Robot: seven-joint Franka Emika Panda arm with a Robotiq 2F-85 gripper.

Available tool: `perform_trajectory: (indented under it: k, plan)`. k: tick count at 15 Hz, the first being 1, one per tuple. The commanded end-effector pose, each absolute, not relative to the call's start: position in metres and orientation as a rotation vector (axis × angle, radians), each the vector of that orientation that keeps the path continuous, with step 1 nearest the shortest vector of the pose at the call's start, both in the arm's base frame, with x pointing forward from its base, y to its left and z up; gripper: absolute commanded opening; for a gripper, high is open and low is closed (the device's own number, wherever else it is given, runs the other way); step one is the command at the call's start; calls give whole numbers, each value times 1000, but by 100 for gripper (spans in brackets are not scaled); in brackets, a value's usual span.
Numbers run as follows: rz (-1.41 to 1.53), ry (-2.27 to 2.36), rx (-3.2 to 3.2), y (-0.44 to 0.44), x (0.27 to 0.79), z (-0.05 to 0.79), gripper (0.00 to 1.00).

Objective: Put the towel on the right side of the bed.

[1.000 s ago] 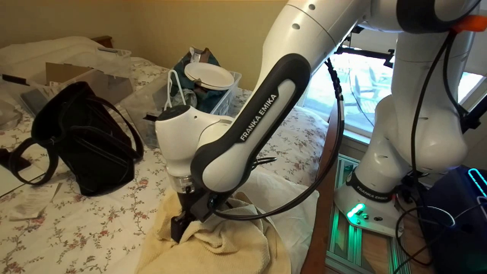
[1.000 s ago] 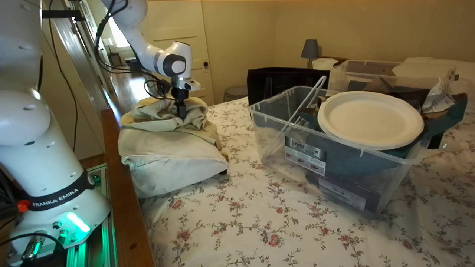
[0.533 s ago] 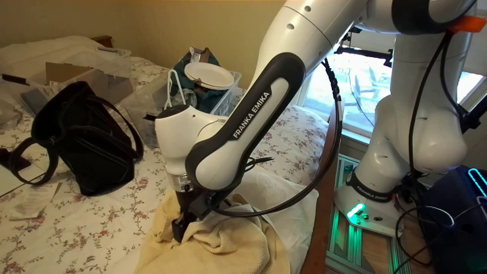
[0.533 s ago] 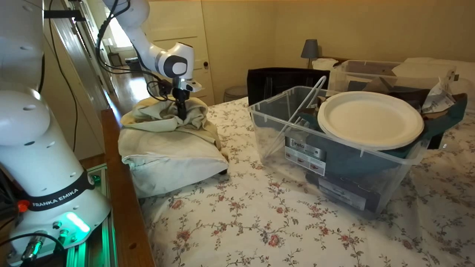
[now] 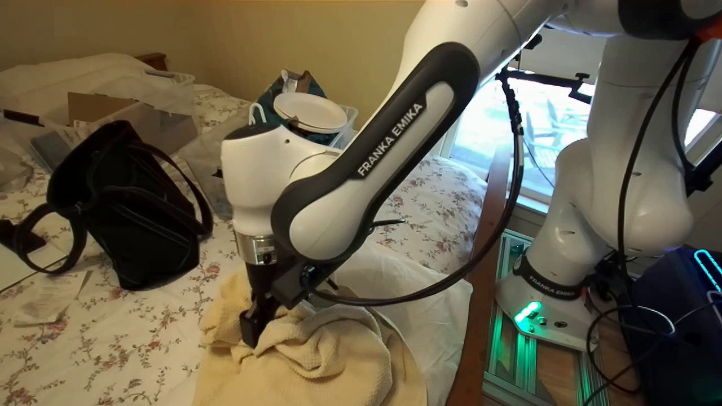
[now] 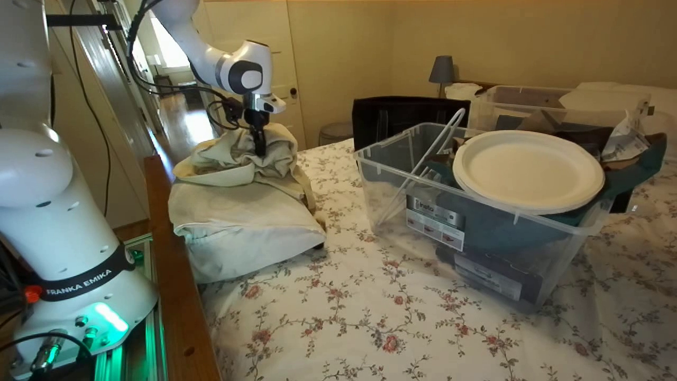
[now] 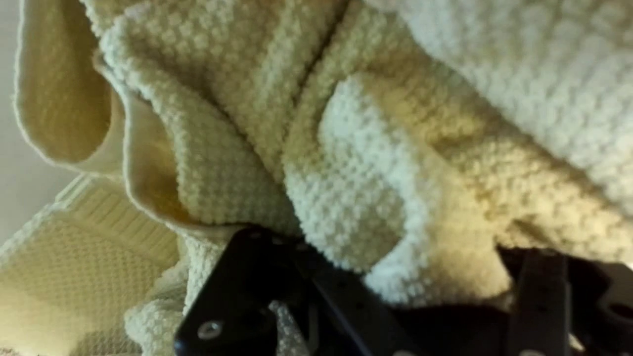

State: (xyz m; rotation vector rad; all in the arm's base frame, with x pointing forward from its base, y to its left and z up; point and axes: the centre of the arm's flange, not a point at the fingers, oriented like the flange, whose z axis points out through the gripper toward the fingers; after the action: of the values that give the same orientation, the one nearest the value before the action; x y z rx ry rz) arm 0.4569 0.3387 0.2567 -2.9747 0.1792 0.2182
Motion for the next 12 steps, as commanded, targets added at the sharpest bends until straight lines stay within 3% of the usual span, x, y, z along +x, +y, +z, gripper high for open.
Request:
perform_trajectory:
  k: [1,7,8,12]
  plan:
    - [21,220,-2992,316,452,346,1]
    - [-203,507,-3179,227,457,463,1]
    - [-135,416,-3125,255,468,424,1]
    - [-134,420,-3140,248,465,428,1]
